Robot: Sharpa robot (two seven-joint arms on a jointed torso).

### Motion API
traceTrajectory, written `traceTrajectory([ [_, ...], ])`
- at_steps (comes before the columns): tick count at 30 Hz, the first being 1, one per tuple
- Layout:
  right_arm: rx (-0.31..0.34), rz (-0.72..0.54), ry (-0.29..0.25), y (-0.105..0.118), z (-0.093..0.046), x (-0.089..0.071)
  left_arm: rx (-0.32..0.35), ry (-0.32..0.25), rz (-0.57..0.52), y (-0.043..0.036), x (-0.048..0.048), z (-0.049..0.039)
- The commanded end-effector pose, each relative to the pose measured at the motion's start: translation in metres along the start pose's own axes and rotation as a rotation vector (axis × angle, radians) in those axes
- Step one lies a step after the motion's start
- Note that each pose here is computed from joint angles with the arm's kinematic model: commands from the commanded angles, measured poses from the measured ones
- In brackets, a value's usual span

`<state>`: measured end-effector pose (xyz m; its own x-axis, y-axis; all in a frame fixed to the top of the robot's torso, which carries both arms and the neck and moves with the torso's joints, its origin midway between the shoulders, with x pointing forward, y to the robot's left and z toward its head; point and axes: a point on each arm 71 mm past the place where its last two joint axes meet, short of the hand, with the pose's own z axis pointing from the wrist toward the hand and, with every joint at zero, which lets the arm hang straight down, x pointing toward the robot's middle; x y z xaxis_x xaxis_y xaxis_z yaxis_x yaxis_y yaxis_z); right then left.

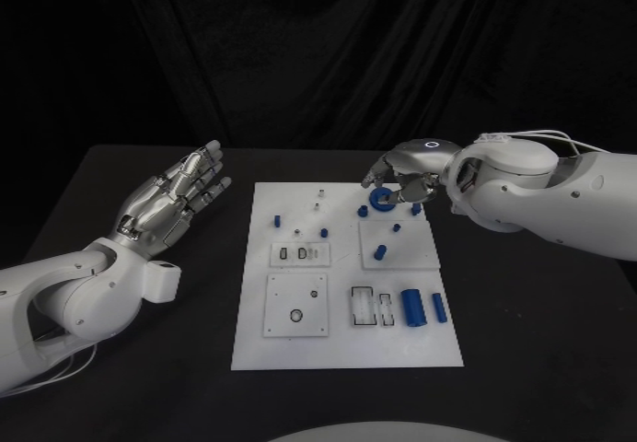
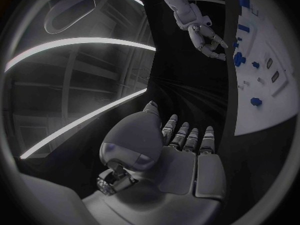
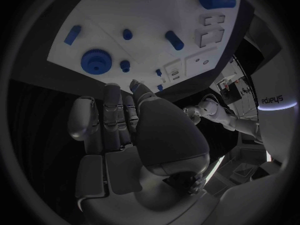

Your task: Assemble the parts on the task board

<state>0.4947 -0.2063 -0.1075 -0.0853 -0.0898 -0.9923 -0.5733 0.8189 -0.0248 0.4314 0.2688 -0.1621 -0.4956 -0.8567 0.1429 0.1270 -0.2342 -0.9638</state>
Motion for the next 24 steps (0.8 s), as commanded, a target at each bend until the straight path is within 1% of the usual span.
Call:
traceTrajectory([
  [1,0.034,-0.133,-0.071,0.0,0.003,-0.005,0.15,0.024,0.003,-0.0131,0.0022,-0.0011],
  [7,0.023,-0.143,-0.078,0.004,0.009,-0.001,0.148,0.023,0.004,-0.0138,0.0007,-0.0019],
  [12,0.024,-0.145,-0.06,0.006,0.013,0.004,0.145,0.029,-0.001,-0.0138,0.0016,-0.0022],
  [24,0.014,-0.14,-0.02,0.008,0.01,0.014,0.141,0.037,-0.008,-0.0138,0.0022,-0.0027],
])
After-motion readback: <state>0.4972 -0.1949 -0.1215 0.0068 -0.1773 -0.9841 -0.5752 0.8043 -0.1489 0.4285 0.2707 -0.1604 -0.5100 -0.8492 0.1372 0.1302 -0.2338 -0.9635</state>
